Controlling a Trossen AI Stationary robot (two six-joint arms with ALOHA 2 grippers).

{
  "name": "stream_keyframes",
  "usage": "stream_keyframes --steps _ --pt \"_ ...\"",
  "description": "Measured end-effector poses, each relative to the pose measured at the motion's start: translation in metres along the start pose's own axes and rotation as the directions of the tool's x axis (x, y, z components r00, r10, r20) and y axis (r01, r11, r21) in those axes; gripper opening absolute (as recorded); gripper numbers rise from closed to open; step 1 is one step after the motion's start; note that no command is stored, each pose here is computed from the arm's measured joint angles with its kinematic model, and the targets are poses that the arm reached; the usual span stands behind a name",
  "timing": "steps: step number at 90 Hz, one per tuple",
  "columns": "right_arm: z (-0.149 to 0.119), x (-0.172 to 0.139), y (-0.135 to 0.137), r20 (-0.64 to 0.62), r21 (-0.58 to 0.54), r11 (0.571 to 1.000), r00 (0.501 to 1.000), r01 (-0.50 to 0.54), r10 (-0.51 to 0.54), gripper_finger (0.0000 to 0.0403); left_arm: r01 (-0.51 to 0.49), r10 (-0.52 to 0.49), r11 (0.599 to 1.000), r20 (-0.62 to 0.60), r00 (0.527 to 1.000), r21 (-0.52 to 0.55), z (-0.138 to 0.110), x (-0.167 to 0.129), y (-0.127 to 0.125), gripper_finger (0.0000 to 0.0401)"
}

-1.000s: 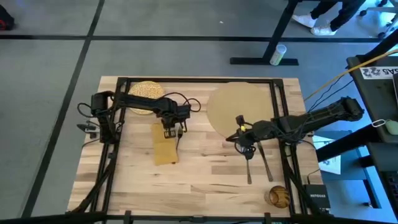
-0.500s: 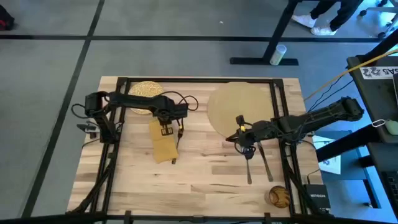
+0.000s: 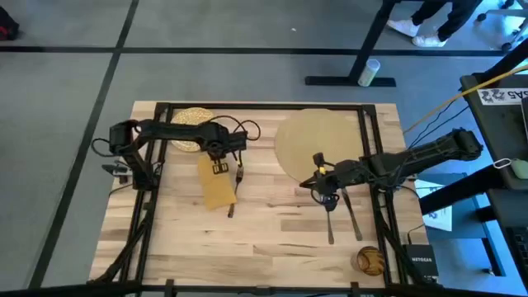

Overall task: Set table place
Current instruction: Fold the yellow napkin

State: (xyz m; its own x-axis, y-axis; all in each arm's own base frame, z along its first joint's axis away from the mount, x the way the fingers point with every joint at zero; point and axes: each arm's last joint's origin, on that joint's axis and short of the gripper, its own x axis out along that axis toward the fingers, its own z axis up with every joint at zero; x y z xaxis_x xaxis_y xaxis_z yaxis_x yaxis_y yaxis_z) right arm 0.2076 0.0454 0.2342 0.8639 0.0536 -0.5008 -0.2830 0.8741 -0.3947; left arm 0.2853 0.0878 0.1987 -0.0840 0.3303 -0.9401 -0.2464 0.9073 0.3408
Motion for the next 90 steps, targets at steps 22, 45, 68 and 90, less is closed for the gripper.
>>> stream_keyframes --steps 22,45,68,90 --pt "0.000 0.000 0.000 0.000 0.000 1.000 1.000 0.000 0.000 0.0005 -0.001 0.001 0.999 -0.012 1.000 -0.033 0.000 0.006 0.016 0.0000" --pt "0.000 0.000 0.000 -0.001 0.000 1.000 1.000 0.000 0.000 0.0005 -0.002 0.002 0.999 -0.006 1.000 -0.050 0.001 0.012 0.028 0.0000" --pt "0.000 0.000 0.000 -0.002 0.000 1.000 1.000 -0.001 0.001 0.0005 -0.001 -0.001 0.998 -0.034 0.999 -0.062 -0.006 0.026 0.031 0.0000" --pt "0.000 0.000 0.000 -0.003 0.000 1.000 1.000 -0.001 0.001 0.0005 -0.002 -0.002 0.996 -0.042 0.999 -0.090 -0.010 0.036 0.033 0.0000"
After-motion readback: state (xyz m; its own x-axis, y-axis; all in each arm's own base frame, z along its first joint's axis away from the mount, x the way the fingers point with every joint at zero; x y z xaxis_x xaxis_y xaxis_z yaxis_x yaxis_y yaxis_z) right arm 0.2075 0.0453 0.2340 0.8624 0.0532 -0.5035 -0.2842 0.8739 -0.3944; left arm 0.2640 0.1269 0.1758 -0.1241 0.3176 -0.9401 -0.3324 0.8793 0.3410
